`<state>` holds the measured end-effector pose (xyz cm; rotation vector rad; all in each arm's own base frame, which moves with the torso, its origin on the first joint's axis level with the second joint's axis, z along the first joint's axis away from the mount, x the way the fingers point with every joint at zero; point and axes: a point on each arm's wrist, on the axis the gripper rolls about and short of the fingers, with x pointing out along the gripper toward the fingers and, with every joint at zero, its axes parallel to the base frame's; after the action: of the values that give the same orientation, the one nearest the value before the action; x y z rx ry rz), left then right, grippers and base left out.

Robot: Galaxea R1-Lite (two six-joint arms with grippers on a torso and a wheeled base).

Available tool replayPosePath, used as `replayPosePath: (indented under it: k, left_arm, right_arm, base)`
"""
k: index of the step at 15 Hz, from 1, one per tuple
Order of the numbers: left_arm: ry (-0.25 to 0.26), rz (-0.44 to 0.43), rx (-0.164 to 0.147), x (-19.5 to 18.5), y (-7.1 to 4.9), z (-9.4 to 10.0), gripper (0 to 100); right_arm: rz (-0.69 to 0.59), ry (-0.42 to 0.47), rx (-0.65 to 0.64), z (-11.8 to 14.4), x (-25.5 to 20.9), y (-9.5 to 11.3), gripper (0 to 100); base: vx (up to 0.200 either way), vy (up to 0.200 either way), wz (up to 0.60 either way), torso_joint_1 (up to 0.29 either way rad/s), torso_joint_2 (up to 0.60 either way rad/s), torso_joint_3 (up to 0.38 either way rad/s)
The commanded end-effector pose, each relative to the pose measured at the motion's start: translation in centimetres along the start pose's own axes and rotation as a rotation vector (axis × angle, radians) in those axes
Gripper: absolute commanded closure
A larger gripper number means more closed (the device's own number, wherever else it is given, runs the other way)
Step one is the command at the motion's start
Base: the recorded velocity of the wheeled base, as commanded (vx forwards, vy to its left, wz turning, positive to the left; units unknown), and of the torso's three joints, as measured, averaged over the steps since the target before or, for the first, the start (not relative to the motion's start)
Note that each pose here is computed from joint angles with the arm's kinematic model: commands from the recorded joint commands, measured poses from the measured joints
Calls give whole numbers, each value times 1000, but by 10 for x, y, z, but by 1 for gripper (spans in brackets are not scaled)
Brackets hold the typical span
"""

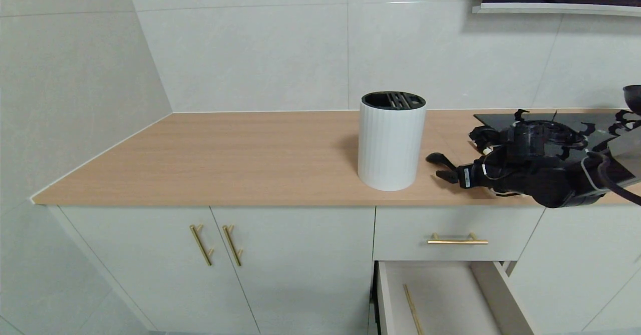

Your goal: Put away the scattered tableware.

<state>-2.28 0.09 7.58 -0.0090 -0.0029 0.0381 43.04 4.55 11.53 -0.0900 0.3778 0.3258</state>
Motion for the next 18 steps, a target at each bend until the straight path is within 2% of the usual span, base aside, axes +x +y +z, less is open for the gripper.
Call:
replayPosePath:
  k: [1,13,14,18]
  left_arm:
    - [1,0,0,0,0,0,0]
    - [1,0,0,0,0,0,0]
    - [1,0,0,0,0,0,0]
    - [1,0,0,0,0,0,0]
  right_arm:
    - [1,8,1,-4,4,-1,0]
    - [-40,15,0,-7,10,-5,0]
    - [-40,16,-2,-7,10,-5,100]
    - [-38,17,-2,-7,10,-5,100]
  base:
    - [0,0,0,0,0,0]
    - [0,0,0,0,0,0]
    - [0,0,0,0,0,0]
    - [0,0,0,0,0,0]
